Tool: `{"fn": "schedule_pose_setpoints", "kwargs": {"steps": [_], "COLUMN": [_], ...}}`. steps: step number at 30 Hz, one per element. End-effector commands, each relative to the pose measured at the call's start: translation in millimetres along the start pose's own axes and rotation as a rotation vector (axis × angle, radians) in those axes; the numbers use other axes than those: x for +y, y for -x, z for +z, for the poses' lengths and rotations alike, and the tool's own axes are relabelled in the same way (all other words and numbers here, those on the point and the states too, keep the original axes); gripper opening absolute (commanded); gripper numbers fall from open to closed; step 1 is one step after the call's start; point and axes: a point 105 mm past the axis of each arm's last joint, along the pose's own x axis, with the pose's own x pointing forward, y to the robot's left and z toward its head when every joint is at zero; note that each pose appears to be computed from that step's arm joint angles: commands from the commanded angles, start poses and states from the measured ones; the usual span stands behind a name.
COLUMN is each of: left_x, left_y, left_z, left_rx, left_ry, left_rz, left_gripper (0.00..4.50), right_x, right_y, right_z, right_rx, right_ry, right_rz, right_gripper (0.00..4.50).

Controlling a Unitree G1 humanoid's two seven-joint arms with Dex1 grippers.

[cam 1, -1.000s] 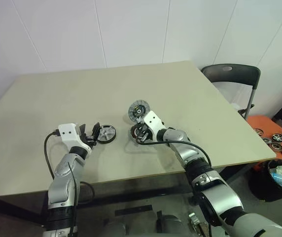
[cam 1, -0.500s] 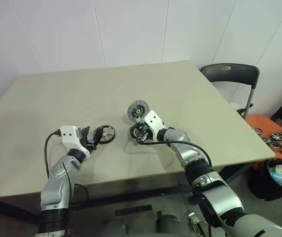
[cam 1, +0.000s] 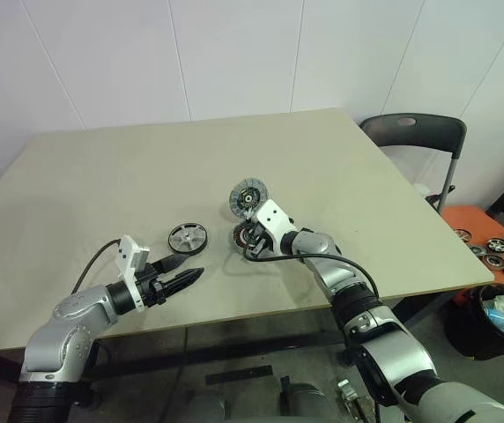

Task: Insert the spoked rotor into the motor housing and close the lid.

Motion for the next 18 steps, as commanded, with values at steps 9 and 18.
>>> {"fn": "schedule_pose_setpoints", "kwargs": {"steps": [9, 18], "left_x": [-3, 7], "left_y": [-9, -8], "left_z": [14, 18], "left_rx": [-0.029, -0.037], "left_ry": [-0.046, -0.056], "left_rz": [-0.049, -0.029], "left_gripper": [3.25, 3.25], "right_x": [-3, -1], "right_y": [5, 6], "right_z": [-26, -34], "right_rx": [0.187, 0.242], "right_ry": [-0.149, -0.161], "right_rz": [-0.023, -0.020], "right_gripper": [0.02, 0.02]}}
